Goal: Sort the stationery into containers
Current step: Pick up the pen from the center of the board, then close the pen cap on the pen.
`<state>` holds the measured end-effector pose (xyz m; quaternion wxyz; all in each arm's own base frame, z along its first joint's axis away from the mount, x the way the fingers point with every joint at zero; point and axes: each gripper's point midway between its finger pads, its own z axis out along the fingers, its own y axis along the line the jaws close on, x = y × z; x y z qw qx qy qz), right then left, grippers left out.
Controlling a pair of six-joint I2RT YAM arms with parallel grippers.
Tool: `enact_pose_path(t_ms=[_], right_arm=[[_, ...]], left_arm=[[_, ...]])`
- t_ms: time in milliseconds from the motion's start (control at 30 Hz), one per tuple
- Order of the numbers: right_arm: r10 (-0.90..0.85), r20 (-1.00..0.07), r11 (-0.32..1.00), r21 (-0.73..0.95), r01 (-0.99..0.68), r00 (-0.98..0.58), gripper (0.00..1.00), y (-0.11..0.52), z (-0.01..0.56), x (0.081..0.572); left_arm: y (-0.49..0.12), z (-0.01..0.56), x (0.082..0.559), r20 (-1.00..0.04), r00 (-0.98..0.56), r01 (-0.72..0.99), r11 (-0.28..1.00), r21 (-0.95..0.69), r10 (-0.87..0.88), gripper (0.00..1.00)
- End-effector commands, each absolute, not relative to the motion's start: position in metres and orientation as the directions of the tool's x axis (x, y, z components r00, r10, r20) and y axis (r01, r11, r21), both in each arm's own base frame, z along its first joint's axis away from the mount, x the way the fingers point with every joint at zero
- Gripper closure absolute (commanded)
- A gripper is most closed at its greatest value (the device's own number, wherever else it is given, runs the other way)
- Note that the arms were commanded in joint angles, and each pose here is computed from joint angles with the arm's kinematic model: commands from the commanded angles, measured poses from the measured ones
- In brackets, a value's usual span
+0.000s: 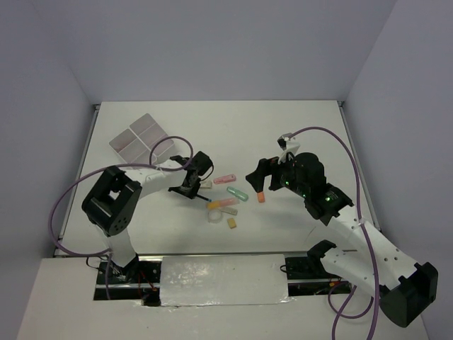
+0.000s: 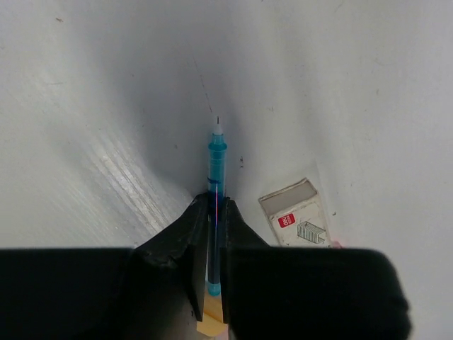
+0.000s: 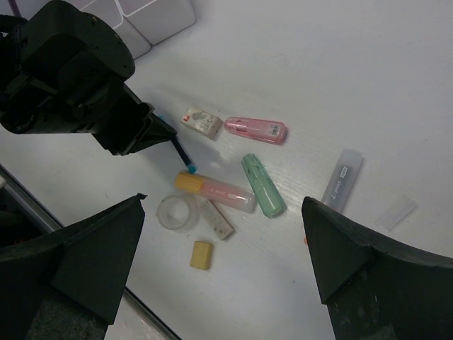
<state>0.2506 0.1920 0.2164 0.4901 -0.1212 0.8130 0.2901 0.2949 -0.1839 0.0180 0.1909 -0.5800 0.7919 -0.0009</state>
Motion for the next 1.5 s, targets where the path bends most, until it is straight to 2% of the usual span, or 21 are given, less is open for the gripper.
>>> enact_pose_path(t_ms=[0,267,433,533,567,633,667,733,767,833,867,900,1000,1100,1133,1300,1467], right_arm=[[0.106,-0.889,0.798,0.344,-0.496,-0.446,0.00,0.191,0.228,0.255],[0.097,-0.879,0.810,0.342,-0.476,-0.467,0.00,0.190,0.217,0.259],[0.086,-0.858,0.842,0.334,-0.424,-0.506,0.00,0.187,0.199,0.267],[0.096,-0.806,0.923,0.292,-0.251,-0.585,0.00,0.163,0.166,0.281],[0.114,-0.787,0.934,0.293,-0.204,-0.606,0.01,0.158,0.157,0.284],[0.152,-0.752,0.955,0.278,-0.101,-0.641,0.02,0.136,0.138,0.293],[0.175,-0.738,0.960,0.276,-0.054,-0.651,0.02,0.129,0.131,0.294],[0.198,-0.714,0.966,0.257,0.012,-0.672,0.05,0.115,0.117,0.299],[0.218,-0.711,0.969,0.241,0.060,-0.669,0.06,0.104,0.113,0.303],[0.220,-0.678,0.972,0.210,0.102,-0.701,0.09,0.097,0.096,0.306],[0.222,-0.679,0.974,0.189,0.127,-0.700,0.10,0.092,0.096,0.311],[0.217,-0.661,0.976,0.158,0.149,-0.719,0.12,0.088,0.086,0.313],[0.217,-0.631,0.975,0.103,0.196,-0.745,0.15,0.082,0.074,0.319],[0.217,-0.596,0.976,0.109,0.191,-0.773,0.28,0.089,0.063,0.323],[0.220,-0.594,0.975,0.111,0.192,-0.774,0.29,0.091,0.063,0.326],[0.221,-0.574,0.974,0.085,0.212,-0.789,0.37,0.089,0.052,0.331],[0.227,-0.556,0.973,0.091,0.213,-0.800,0.39,0.096,0.047,0.334]], left_arm=[[-0.164,0.004,0.271,-0.319,-0.234,-0.944,0.293,-0.151,-0.918,0.91],[-0.134,0.036,0.280,-0.381,-0.141,-0.933,0.252,-0.259,-0.914,1.00],[-0.126,0.076,0.296,-0.403,-0.091,-0.870,0.270,-0.412,-0.910,1.00],[-0.122,0.114,0.310,-0.462,-0.118,-0.775,0.372,-0.510,-0.879,1.00],[-0.124,0.138,0.320,-0.507,-0.157,-0.702,0.457,-0.546,-0.847,1.00],[-0.128,0.162,0.326,-0.562,-0.203,-0.623,0.548,-0.558,-0.802,1.00],[-0.134,0.183,0.330,-0.615,-0.261,-0.531,0.643,-0.552,-0.744,1.00],[-0.140,0.202,0.327,-0.659,-0.301,-0.441,0.714,-0.544,-0.689,1.00],[-0.145,0.223,0.323,-0.720,-0.311,-0.317,0.782,-0.537,-0.620,1.00],[-0.162,0.241,0.311,-0.745,-0.369,-0.138,0.826,-0.547,-0.556,1.00],[-0.162,0.254,0.299,-0.790,-0.372,-0.025,0.856,-0.516,-0.487,1.00],[-0.173,0.260,0.289,-0.796,-0.411,0.072,0.854,-0.515,-0.445,1.00],[-0.172,0.270,0.256,-0.822,-0.470,0.199,0.868,-0.455,-0.323,1.00],[-0.182,0.277,0.221,-0.813,-0.537,0.347,0.820,-0.456,-0.225,1.00],[-0.187,0.285,0.205,-0.817,-0.543,0.419,0.780,-0.465,-0.195,1.00],[-0.175,0.284,0.169,-0.835,-0.536,0.509,0.742,-0.436,-0.123,1.00],[-0.174,0.275,0.151,-0.847,-0.527,0.573,0.705,-0.418,-0.074,1.00]])
